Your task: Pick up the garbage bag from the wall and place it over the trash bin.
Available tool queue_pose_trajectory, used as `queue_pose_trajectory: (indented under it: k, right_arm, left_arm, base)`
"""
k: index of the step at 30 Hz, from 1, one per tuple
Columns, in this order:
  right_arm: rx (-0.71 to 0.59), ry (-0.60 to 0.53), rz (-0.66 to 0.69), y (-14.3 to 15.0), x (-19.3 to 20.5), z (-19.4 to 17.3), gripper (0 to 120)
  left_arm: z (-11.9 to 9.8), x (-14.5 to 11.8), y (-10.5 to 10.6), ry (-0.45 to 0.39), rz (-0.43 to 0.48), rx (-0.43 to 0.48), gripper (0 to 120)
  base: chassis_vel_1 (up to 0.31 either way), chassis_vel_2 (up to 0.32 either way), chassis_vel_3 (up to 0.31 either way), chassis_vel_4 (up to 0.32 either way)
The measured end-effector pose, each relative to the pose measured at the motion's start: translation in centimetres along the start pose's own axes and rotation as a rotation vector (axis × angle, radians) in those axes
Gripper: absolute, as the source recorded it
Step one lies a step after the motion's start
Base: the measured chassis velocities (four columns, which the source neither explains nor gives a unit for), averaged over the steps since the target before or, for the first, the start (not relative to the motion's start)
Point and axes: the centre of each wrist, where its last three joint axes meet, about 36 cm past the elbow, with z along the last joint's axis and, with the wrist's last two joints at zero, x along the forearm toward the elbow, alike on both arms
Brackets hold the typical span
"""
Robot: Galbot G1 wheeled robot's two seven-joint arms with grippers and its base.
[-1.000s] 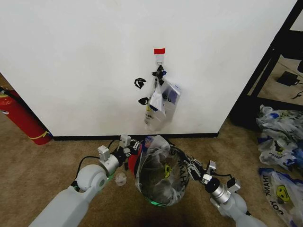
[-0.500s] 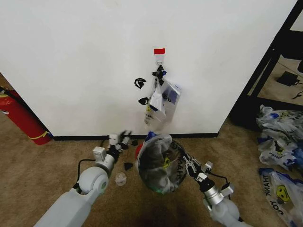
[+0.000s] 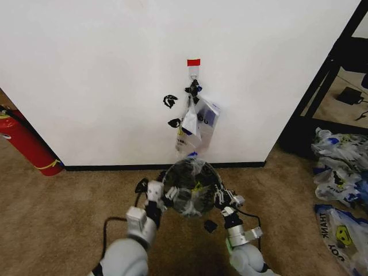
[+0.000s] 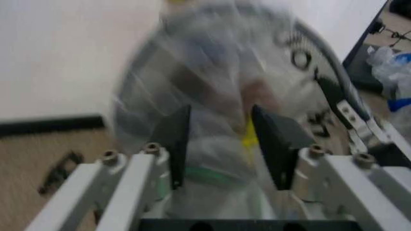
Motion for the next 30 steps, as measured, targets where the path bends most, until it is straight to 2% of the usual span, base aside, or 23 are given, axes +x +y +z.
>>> queue_pose_trajectory:
  k: [1,4,5,6,11,17,20,30]
  right_arm:
    - [0.0,0.0,0.0,0.0,0.0,0.0,1]
    - [0.026,-0.006,-0.035,0.5,0.3,0.2,1]
    - [0.029,-0.006,-0.042,0.6,0.5,0.2,1]
    - [0.034,-0.007,-0.056,0.8,0.6,0.3,1]
    - [0.055,-0.018,-0.108,1.3,1.2,0.7,1]
    - [0.058,-0.029,-0.145,2.1,1.6,1.0,1]
    - [0.051,-0.034,-0.165,3.0,2.0,1.0,1]
    - [0.03,-0.045,-0.235,4.3,2.6,0.5,1]
  left_arm:
    - [0.0,0.0,0.0,0.0,0.0,0.0,34]
    - [0.1,-0.6,-0.6,0.05,0.006,0.048,21]
    - [0.0,-0.7,-0.7,0.063,0.007,0.061,21]
    - [0.0,-1.0,-0.8,0.08,0.007,0.072,13]
    - [0.5,-2.1,-0.9,0.116,-0.007,0.075,0]
    - [1.5,-3.9,-1.1,0.147,-0.05,0.069,0]
    - [2.2,-5.0,-1.1,0.162,-0.095,0.037,0]
    - [3.6,-8.1,0.3,0.164,-0.188,-0.043,0]
  base:
    - [0.0,0.0,0.0,0.0]
    - [0.0,0.0,0.0,0.0]
    - [0.0,0.0,0.0,0.0]
    - [0.0,0.0,0.0,0.0]
    - [0.0,0.0,0.0,0.0]
    - [0.0,0.0,0.0,0.0]
    - [0.0,0.0,0.0,0.0]
    - [0.0,0.0,0.0,0.0]
